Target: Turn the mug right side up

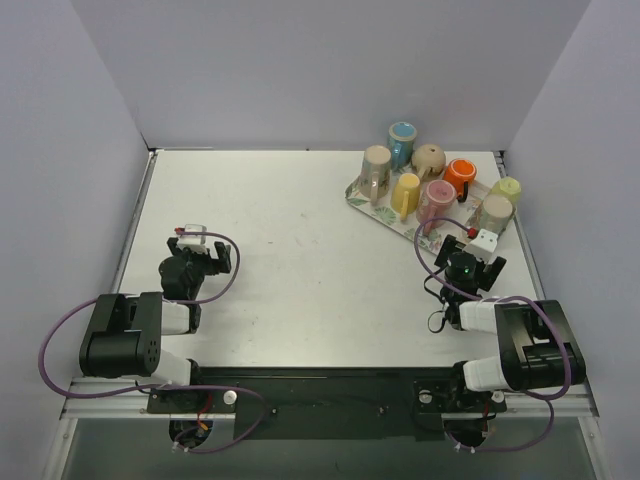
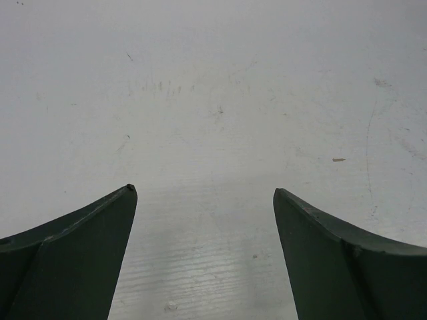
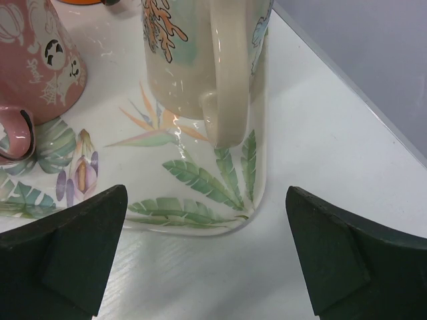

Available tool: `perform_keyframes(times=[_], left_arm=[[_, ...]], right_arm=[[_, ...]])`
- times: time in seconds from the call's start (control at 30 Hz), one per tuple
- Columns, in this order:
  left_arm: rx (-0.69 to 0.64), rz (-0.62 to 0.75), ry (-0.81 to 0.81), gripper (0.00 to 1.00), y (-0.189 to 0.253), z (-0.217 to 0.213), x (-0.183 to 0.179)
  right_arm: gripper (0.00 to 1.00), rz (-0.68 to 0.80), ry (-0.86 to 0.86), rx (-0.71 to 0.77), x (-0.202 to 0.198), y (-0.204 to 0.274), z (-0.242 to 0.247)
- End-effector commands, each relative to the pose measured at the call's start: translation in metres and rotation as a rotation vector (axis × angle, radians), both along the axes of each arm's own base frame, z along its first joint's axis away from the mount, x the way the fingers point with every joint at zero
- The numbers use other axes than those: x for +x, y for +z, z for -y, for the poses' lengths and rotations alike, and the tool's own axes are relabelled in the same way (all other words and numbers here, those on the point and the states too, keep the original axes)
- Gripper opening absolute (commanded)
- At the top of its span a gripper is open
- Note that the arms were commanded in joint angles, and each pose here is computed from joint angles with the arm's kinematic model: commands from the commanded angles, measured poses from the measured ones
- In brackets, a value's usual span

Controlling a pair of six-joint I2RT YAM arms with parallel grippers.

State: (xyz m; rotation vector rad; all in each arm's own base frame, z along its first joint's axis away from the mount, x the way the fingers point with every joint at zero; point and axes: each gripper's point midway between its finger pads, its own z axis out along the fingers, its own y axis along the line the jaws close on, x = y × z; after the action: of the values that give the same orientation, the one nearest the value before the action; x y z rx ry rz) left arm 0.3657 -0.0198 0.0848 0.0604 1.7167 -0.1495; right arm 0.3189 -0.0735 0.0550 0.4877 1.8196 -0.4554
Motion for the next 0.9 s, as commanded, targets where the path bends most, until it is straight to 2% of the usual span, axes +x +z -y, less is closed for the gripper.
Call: perform_keyframes(times=[0.0,0.07,0.23,0.3,0.4,0.53,0.7,0.73,0.87], left_arm=[[-0.001,0.051,0.007,0.94,0.015,-0.003,0.008],[-0.001,0.05,0.007,0.94,0.015,-0.003,0.008],[-0.001,0.05,0.007,0.94,0.015,-0.003,0.008],[-0.002,0.054,0.007,0.94,0.016,-0.003,0.008],[-0.002,0.075,0.003,0.94,0.023,-0.002,0.007],[-0.02,0.056,0.022,0.94,0.038,-0.007,0.006],[0.014,0.001,-0.078,0.94,0.036,0.006,0.001],[0.019,0.001,-0.085,0.93,0.037,0.006,0.0],[0.017,-0.007,-0.097,0.93,0.042,0.009,-0.003]], right_arm=[[1.0,0.084,-0.025,0.006,0.01,0.022,0.003],[1.0,0.092,-0.066,0.019,0.005,0.025,0.007],[1.0,0.134,-0.044,-0.007,0.001,0.034,0.003],[1.0,0.122,-0.1,-0.022,-0.004,0.05,0.007],[0.98,0.096,-0.113,0.045,-0.002,0.073,0.006],[0.91,0.047,-0.018,0.109,0.006,0.092,-0.014],[0.81,-0.067,0.001,0.147,0.009,0.107,-0.028],[0.79,-0.101,-0.032,0.131,0.002,0.104,-0.023],[0.72,-0.085,-0.247,0.108,-0.012,0.104,0.011]])
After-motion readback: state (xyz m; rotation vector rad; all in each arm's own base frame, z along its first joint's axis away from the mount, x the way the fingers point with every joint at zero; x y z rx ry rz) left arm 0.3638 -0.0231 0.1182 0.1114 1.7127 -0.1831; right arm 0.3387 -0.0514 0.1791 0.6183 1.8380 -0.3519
